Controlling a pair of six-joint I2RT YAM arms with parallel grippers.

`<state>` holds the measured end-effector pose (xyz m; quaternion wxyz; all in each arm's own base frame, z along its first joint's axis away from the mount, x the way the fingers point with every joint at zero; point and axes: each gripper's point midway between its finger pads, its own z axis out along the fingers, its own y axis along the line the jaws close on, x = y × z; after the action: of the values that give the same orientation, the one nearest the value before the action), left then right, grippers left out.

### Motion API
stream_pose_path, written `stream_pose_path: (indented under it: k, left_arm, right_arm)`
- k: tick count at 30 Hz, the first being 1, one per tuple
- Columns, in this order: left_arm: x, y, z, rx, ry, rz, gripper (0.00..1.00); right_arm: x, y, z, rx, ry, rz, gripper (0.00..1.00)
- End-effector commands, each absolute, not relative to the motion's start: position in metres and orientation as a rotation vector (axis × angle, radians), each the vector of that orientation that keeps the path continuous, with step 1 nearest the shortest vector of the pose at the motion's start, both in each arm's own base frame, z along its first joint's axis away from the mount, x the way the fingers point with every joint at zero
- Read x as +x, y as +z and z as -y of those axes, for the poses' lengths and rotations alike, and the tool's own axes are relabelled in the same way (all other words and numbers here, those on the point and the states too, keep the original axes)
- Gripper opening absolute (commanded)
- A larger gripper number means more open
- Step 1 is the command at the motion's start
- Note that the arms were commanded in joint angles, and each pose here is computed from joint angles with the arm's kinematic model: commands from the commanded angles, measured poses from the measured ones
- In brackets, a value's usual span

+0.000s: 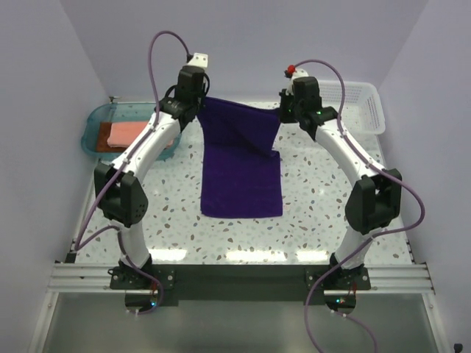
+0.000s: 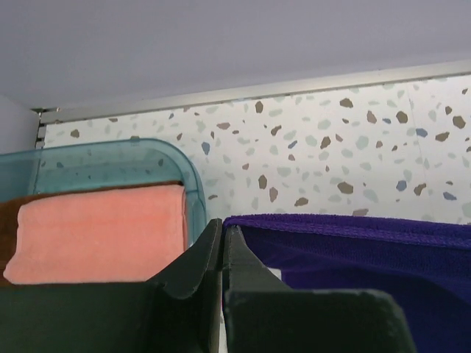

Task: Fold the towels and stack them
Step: Fold the towel

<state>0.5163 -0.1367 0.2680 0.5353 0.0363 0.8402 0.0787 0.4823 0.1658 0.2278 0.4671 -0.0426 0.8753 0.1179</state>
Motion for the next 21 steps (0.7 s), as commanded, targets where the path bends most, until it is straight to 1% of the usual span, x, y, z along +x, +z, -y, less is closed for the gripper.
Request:
stream_pose_path:
  k: [1,8,12,17,21]
  left_arm:
    - [0.538,0.32,0.098,-0.009,0.32,-1.869,0.0]
    - [0.538,0.322,0.101,-0.006,0.301,-1.856,0.0]
    - [0.531,0.319,0.099,-0.008,0.295,-1.861,0.0]
    - [0.517,0.314,0.096,0.001,0.284,-1.88,0.0]
    - [0.498,0.297,0.097,0.038,0.253,-1.947,0.01]
  right_arm:
    - [0.506,0.259,-0.137,-0.063,0.124,-2.055,0.0]
    - [0.517,0.287,-0.113,-0.069,-0.029,-1.962,0.0]
    - [0.517,0.3,-0.108,-0.088,-0.064,-1.927,0.0]
    - [0.504,0.301,-0.113,-0.136,-0.023,-1.951,0.0]
    - [0.48,0.286,-0.116,-0.149,0.035,-2.016,0.0]
